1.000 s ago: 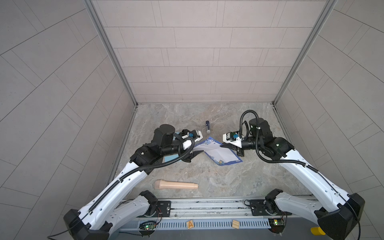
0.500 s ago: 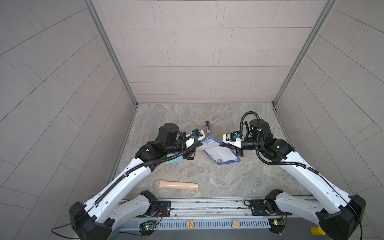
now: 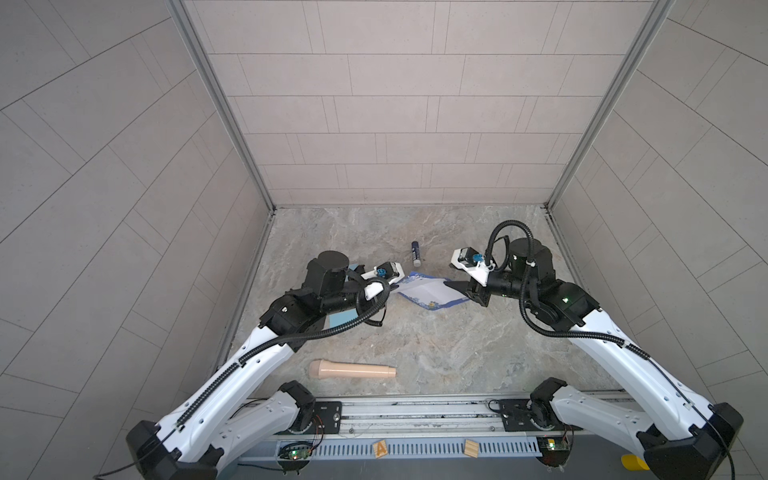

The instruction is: Place the letter into the envelope and seal it

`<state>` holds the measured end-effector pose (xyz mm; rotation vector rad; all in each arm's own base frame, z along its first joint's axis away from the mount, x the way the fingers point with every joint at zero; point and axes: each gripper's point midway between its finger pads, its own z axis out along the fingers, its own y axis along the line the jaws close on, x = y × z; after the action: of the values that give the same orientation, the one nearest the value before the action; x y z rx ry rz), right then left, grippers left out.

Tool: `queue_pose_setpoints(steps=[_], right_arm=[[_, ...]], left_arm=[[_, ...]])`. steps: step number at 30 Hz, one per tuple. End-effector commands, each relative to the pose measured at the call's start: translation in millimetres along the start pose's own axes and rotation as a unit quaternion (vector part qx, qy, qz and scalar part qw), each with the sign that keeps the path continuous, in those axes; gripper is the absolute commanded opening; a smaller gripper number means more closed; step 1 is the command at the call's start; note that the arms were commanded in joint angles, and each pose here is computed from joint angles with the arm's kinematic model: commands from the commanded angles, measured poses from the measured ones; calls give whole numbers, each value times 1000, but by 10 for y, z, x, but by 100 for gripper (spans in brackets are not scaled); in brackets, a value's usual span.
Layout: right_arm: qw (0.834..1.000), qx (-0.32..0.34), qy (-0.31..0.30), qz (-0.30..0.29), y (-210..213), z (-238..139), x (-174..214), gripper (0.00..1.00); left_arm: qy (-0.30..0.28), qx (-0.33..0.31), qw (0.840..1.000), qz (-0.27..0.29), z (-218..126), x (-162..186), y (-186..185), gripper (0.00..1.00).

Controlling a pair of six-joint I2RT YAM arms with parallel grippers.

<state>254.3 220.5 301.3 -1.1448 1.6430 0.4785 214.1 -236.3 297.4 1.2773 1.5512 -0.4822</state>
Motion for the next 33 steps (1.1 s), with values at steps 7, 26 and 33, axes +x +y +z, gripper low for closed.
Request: queue_pose_setpoints(steps=[7,26,33], right_arm=[[999,1,22,39,-9,27,151,49],[995,-55,14,80,126,178,158,14],[996,-41,6,85,61,202,117,0]], left_arm=[[-15,-13,999,35,-178,-129,-10,0],[-46,-24,998,20,-193,-283,51,0],[-55,-3,998,19,-191,-303,-27,0]])
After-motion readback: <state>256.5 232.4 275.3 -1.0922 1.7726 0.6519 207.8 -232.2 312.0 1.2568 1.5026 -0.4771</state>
